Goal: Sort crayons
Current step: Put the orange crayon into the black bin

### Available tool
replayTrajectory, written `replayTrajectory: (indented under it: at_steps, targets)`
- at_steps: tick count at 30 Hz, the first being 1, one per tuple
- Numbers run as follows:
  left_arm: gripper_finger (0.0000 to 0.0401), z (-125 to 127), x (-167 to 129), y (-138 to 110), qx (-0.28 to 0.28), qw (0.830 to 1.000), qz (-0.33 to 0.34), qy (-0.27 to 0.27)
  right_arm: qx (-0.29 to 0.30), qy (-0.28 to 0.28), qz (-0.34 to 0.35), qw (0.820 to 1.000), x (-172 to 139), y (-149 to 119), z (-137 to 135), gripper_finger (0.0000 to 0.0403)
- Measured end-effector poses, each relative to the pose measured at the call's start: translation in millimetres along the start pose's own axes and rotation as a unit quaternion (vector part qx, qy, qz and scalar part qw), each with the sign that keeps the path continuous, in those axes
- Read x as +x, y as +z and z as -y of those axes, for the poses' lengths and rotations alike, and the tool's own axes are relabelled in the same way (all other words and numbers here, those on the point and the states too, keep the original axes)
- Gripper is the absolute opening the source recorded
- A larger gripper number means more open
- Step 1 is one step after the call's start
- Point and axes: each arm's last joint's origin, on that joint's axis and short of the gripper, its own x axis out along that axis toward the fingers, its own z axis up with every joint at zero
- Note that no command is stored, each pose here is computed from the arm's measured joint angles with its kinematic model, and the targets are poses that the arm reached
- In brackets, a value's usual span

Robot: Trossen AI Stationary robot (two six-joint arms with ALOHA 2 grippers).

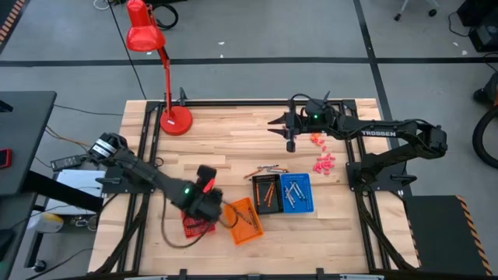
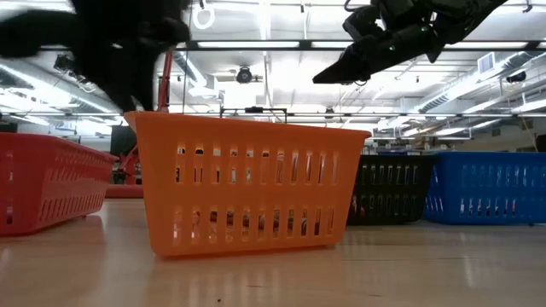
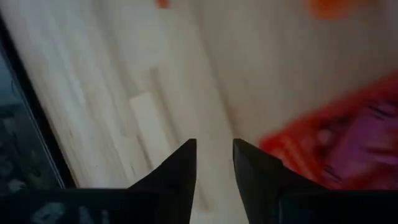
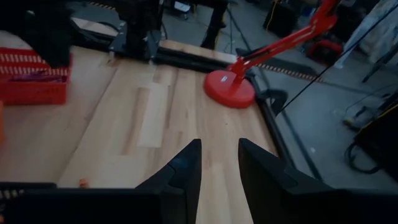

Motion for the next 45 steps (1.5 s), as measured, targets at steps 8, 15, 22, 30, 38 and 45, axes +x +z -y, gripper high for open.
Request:
replayTrajectory:
  at_steps: [8, 15, 22, 30, 38, 45]
  targets:
    - [0.0117, -63.4, 47.6, 5.2, -0.107, 0.994, 0.009, 0.012, 0.026, 0.024, -0.037, 0.999, 0.8, -5.7, -8.3, 0.011]
    - [0.0117, -102.1, 94.6, -0.2, -0.223, 0.972, 0.071, 0.012, 0.054, 0.05, -0.07, 0.995, 1.4, -9.5, -19.5, 0.011]
    - [0.0117, -120.0, 114.0, 5.5, -0.265, 0.948, 0.161, -0.073, 0.07, 0.038, -0.102, 0.992, 2.0, -11.4, -29.3, 0.011]
    - [0.0141, -96.2, 140.3, 28.5, -0.245, 0.945, 0.189, -0.107, 0.075, 0.043, -0.119, 0.989, 2.4, -11.1, -39.2, 0.011]
    - [0.0192, -89.0, 149.1, 35.1, -0.276, 0.934, 0.194, -0.115, 0.069, 0.042, -0.129, 0.988, 2.6, -11.1, -46.5, 0.011]
    - [0.0201, -82.5, 164.9, 35.8, -0.28, 0.937, 0.174, -0.119, 0.065, 0.039, -0.129, 0.989, 2.8, -10.3, -48.7, 0.011]
